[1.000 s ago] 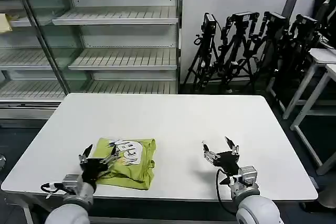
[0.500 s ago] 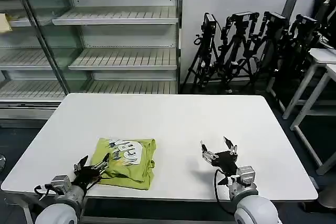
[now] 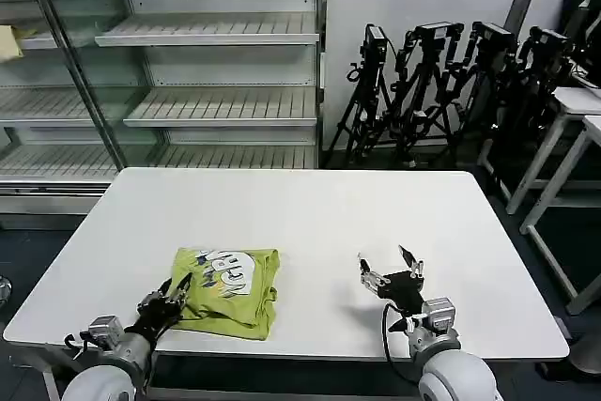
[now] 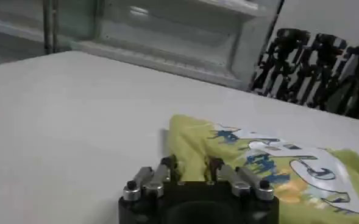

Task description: Fold and organize the clothes.

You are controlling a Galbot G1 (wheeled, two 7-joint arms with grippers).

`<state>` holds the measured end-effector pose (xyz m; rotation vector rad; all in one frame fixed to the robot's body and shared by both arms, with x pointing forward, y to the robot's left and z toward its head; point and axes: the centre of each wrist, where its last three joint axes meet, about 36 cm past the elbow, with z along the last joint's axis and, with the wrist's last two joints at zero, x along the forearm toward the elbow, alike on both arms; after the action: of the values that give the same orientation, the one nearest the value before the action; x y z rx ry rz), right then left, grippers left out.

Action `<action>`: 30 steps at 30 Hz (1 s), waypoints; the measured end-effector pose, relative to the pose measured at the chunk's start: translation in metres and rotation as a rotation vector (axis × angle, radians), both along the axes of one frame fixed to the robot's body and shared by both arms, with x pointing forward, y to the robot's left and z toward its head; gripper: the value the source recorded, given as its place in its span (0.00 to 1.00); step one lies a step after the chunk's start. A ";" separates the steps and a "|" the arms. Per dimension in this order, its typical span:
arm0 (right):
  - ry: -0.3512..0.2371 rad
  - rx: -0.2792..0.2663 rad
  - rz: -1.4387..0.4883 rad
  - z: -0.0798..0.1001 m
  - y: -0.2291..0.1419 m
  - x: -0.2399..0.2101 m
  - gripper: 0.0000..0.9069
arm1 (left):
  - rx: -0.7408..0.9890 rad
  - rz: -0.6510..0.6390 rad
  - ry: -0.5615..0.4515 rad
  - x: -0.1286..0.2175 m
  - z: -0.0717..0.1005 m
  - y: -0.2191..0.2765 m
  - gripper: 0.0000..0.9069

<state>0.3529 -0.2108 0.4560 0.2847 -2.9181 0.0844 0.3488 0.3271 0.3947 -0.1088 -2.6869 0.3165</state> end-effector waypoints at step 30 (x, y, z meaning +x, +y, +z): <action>-0.020 0.018 0.023 0.002 0.009 0.000 1.00 | 0.487 0.082 -0.071 0.007 0.083 0.136 0.02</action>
<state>0.3531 -0.2016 0.4584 0.3218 -2.9374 0.0648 0.3554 0.4634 0.4780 0.1393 -2.7581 -0.3264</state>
